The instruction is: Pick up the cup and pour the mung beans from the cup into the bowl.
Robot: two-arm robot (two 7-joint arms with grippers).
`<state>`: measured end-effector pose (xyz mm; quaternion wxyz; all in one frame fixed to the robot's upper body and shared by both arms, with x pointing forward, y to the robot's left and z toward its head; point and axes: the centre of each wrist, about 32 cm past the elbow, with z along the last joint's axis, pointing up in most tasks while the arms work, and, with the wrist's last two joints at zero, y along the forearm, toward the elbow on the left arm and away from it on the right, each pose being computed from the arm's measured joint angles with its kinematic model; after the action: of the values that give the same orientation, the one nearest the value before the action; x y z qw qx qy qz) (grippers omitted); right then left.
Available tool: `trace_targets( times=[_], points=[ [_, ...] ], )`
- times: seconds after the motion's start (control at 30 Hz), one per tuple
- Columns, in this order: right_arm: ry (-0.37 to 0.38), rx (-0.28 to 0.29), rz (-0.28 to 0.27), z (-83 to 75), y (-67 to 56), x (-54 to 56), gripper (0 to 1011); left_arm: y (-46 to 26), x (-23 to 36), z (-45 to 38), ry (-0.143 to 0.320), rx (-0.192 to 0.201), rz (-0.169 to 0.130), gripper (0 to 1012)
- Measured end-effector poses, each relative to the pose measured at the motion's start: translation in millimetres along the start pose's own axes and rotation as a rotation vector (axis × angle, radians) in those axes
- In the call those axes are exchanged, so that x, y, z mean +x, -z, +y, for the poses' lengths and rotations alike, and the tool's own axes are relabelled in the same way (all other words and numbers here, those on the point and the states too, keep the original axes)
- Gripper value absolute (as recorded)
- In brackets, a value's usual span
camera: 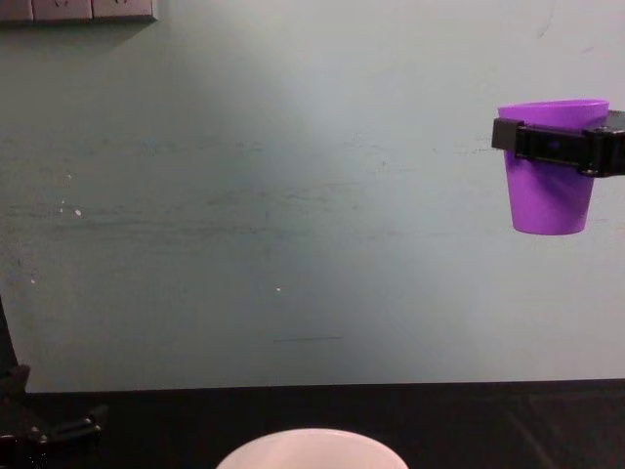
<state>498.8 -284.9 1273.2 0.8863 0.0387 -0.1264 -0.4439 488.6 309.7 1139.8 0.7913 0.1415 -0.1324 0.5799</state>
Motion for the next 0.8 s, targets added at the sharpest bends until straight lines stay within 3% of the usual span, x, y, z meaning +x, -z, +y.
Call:
trace_targets(
  times=[0.8],
  points=[
    [0.000, 0.000, 0.000, 0.0, 0.0, 0.0, 746, 0.0, 0.0, 0.0, 0.000, 0.000, 0.000, 1000]
  ],
)
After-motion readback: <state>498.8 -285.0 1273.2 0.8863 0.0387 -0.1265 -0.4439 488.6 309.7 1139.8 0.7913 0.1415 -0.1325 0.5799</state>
